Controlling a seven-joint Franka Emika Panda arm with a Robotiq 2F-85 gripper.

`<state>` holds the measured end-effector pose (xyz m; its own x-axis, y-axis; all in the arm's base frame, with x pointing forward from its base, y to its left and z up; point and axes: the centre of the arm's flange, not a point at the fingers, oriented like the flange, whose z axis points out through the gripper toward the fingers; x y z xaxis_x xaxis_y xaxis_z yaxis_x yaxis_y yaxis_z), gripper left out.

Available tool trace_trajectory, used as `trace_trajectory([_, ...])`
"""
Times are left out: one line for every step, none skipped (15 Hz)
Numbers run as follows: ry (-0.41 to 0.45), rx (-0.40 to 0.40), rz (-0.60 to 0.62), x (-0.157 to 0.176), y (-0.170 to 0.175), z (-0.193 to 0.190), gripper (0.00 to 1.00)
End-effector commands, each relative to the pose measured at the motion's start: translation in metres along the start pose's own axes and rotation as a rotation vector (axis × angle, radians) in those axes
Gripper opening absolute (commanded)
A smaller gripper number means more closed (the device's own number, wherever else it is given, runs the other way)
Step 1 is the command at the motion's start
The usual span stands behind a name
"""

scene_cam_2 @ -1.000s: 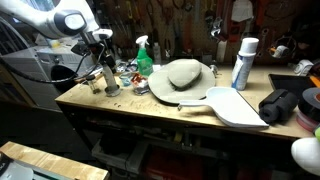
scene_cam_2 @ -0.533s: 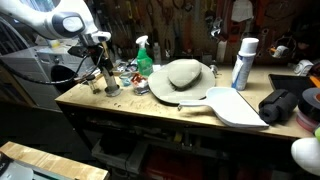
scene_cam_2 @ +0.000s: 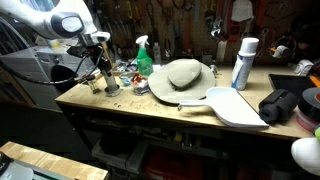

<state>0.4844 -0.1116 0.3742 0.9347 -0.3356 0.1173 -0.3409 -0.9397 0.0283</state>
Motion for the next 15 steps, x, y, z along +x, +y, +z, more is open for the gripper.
trace_trajectory([0.023,0.001,-0.023,-0.008,0.008,-0.046,0.31])
trace_trajectory([0.034,-0.015,-0.045,-0.005,0.009,-0.065,0.31])
trace_trajectory([0.039,-0.023,-0.066,-0.005,0.007,-0.078,0.31])
trace_trajectory([0.049,-0.019,-0.076,-0.007,0.002,-0.087,0.31])
trace_trajectory([0.068,0.003,-0.099,-0.013,-0.009,-0.091,0.31])
trace_trajectory([0.088,0.034,-0.123,-0.017,-0.019,-0.097,0.31])
trace_trajectory([0.102,0.048,-0.139,-0.02,-0.034,-0.098,0.31])
trace_trajectory([0.103,0.053,-0.168,-0.023,-0.047,-0.097,0.31])
trace_trajectory([0.097,0.061,-0.197,-0.027,-0.064,-0.095,0.31])
trace_trajectory([0.096,0.069,-0.223,-0.031,-0.078,-0.093,0.31])
trace_trajectory([0.104,0.08,-0.252,-0.038,-0.094,-0.09,0.31])
trace_trajectory([0.127,0.085,-0.276,-0.044,-0.113,-0.088,0.31])
trace_trajectory([0.147,0.089,-0.291,-0.047,-0.128,-0.086,0.31])
trace_trajectory([0.175,0.093,-0.307,-0.049,-0.145,-0.086,0.31])
trace_trajectory([0.209,0.092,-0.314,-0.049,-0.161,-0.085,0.31])
